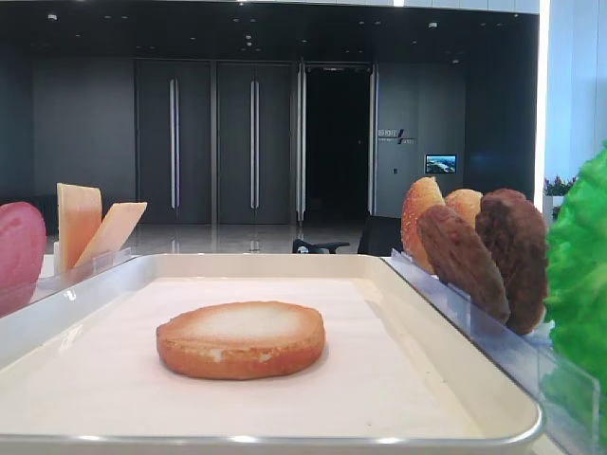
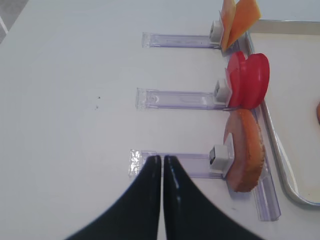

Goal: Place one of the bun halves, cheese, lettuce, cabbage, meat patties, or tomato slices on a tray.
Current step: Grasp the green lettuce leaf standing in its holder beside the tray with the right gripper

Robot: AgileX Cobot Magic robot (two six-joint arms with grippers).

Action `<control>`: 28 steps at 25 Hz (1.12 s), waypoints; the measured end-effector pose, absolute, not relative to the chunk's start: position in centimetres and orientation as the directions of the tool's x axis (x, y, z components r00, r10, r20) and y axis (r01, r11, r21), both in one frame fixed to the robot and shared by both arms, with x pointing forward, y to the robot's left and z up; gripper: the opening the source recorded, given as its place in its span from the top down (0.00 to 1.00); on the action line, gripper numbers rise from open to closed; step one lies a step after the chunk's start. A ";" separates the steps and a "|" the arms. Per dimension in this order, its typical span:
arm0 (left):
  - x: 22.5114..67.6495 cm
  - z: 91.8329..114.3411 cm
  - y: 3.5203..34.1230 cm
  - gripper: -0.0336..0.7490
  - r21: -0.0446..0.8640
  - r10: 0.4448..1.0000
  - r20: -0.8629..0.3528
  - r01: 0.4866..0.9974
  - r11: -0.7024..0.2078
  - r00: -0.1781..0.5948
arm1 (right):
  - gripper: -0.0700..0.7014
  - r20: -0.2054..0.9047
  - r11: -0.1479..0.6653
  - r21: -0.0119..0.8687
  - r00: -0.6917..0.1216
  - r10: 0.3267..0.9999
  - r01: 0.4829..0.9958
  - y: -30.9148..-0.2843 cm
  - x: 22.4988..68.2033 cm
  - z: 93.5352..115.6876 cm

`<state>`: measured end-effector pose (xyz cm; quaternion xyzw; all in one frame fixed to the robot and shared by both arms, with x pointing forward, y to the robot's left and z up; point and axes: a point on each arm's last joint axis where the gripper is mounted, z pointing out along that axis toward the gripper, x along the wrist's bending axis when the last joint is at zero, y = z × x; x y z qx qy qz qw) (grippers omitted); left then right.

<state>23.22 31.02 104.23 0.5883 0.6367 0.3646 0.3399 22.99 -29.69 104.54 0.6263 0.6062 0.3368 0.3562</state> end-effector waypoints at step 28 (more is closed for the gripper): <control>23.2 104.2 31.0 0.96 0.864 0.997 -0.004 0.502 0.042 -0.077 | 0.44 0.031 -0.032 0.408 0.022 0.999 0.912 -29.9 31.7 104.8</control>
